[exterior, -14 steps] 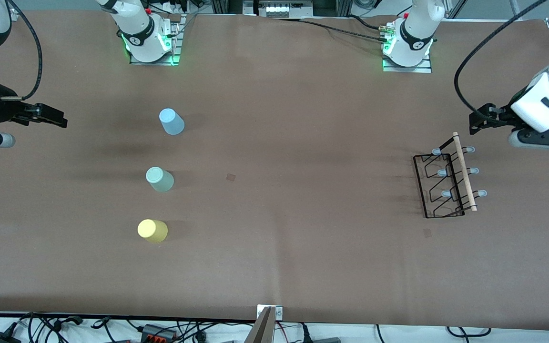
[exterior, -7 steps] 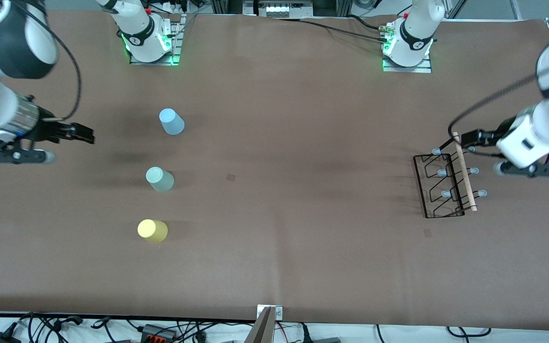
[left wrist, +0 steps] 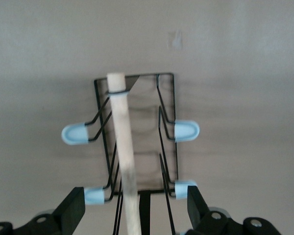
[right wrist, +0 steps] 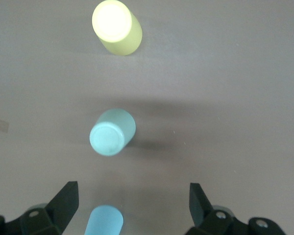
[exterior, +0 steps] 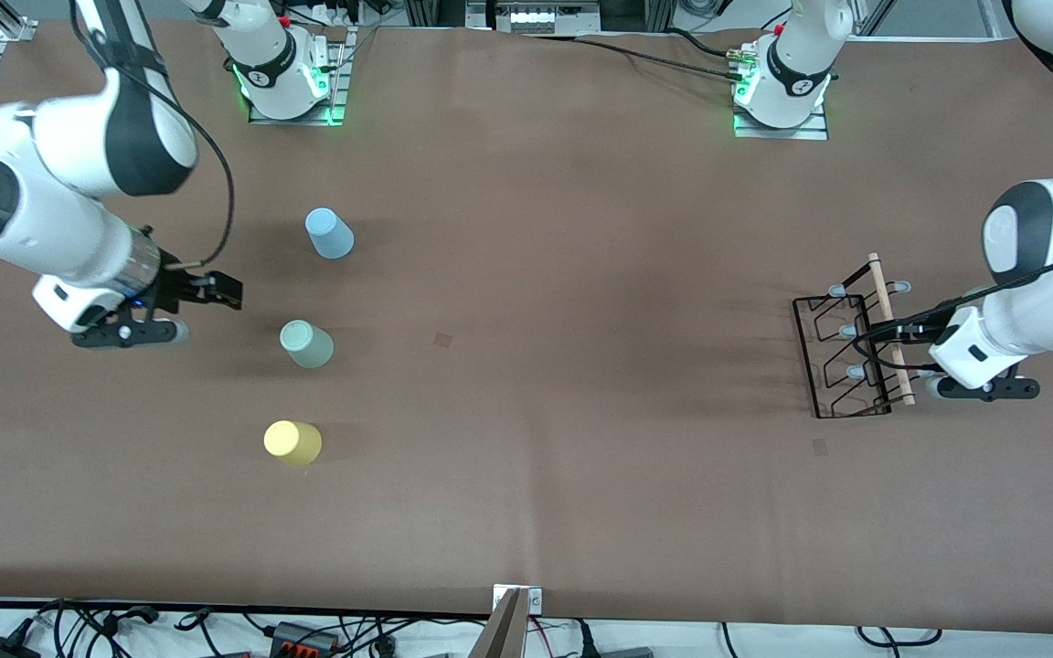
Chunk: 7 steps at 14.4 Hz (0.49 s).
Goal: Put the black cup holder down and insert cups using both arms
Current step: 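Reach the right gripper to the teal cup while the left gripper reaches the rack handle, then grasp the teal cup with the right gripper while the left gripper drags the rack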
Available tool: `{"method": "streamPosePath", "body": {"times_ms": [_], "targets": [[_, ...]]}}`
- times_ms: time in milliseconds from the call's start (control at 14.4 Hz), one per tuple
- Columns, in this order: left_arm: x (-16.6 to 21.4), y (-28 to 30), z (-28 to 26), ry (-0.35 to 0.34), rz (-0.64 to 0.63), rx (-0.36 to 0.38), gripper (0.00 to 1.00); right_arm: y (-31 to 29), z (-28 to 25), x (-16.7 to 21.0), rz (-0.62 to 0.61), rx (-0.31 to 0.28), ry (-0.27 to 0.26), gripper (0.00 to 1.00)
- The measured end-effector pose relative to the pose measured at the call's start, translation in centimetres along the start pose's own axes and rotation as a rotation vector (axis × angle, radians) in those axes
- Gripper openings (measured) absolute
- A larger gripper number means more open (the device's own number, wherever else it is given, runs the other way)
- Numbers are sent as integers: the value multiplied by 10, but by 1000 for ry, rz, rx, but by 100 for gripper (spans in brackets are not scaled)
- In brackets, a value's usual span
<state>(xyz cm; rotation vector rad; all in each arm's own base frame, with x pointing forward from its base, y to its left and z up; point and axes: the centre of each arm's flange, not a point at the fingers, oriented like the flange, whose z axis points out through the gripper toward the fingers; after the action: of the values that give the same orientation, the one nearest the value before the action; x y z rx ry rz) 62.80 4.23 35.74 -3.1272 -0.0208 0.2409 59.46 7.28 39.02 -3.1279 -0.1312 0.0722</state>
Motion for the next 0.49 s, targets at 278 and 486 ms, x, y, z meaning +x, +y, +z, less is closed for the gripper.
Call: {"method": "streamPosePath", "body": {"times_ms": [278, 486], "targets": [[-12, 4, 16, 82, 7, 3, 73, -14, 50, -10, -23, 2, 52, 100], [-19, 1, 30, 93, 3, 2, 71, -23, 67, -18, -39, 3, 54, 100]]}}
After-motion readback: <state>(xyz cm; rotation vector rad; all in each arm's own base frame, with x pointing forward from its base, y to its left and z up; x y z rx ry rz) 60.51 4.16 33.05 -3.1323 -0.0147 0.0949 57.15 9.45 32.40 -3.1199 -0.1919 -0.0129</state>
